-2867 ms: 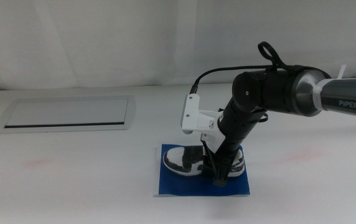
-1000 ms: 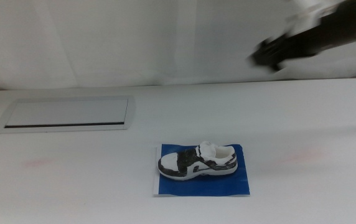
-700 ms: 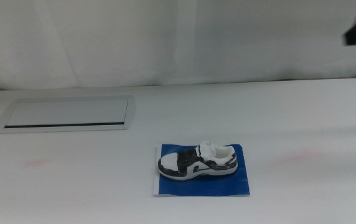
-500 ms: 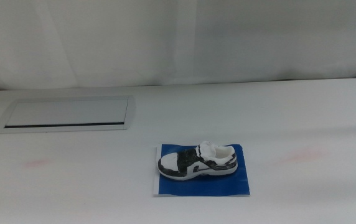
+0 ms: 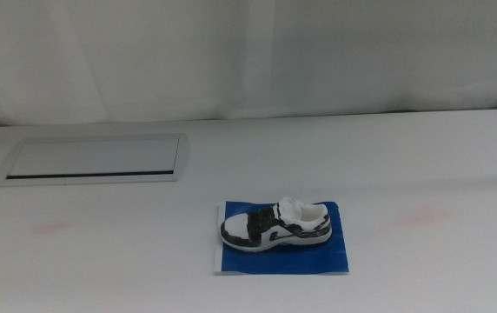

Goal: Use one arm to grab the shoe from the table and place it on the mat.

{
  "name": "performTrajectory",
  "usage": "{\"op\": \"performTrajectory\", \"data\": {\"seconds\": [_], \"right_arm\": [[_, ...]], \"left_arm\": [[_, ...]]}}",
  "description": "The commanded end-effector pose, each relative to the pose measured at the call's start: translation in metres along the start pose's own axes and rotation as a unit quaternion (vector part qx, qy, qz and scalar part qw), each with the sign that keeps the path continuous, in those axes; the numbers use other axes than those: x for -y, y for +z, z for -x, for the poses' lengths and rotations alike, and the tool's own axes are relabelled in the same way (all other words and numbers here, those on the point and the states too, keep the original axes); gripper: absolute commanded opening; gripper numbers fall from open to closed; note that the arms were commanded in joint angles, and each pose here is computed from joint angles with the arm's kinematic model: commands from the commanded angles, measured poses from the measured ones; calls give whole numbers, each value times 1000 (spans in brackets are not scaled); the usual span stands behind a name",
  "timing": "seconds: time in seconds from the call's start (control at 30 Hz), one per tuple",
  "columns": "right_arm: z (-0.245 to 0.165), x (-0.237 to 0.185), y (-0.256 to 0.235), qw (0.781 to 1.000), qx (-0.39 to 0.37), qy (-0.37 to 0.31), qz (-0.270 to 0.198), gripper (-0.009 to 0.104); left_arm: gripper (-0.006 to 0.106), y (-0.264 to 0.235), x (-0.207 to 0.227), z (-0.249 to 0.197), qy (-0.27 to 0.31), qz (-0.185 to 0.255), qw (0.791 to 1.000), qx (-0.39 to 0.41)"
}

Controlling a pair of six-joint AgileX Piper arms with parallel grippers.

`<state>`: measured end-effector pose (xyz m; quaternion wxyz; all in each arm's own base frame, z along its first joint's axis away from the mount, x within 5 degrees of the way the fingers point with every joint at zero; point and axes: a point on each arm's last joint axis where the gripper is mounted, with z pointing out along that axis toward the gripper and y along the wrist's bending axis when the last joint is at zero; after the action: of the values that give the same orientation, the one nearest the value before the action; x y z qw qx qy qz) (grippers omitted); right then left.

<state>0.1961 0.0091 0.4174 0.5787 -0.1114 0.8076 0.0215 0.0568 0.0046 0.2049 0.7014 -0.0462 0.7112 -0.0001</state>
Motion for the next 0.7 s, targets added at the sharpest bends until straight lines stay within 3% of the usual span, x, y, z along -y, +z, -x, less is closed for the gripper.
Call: {"op": "performTrajectory", "data": {"seconds": [0.0,0.2,0.37,0.57,0.67], "right_arm": [[-5,-9,-25,1000,9,-1,-2,-3],[-36,-19,-69,999,-38,9,-33,-3],[-62,-27,-92,1000,-12,-6,-21,-3],[-109,-37,-80,1000,17,3,7,-3],[-155,-45,-52,1000,3,12,17,-3]], "left_arm": [[-3,-1,-1,-11,-4,1,1000,1],[-3,-1,-1,-11,-4,1,1000,1],[-3,-1,-1,-11,-4,1,1000,1],[-3,-1,-1,-11,-4,1,1000,1],[-3,-1,-1,-11,-4,1,1000,1]]}}
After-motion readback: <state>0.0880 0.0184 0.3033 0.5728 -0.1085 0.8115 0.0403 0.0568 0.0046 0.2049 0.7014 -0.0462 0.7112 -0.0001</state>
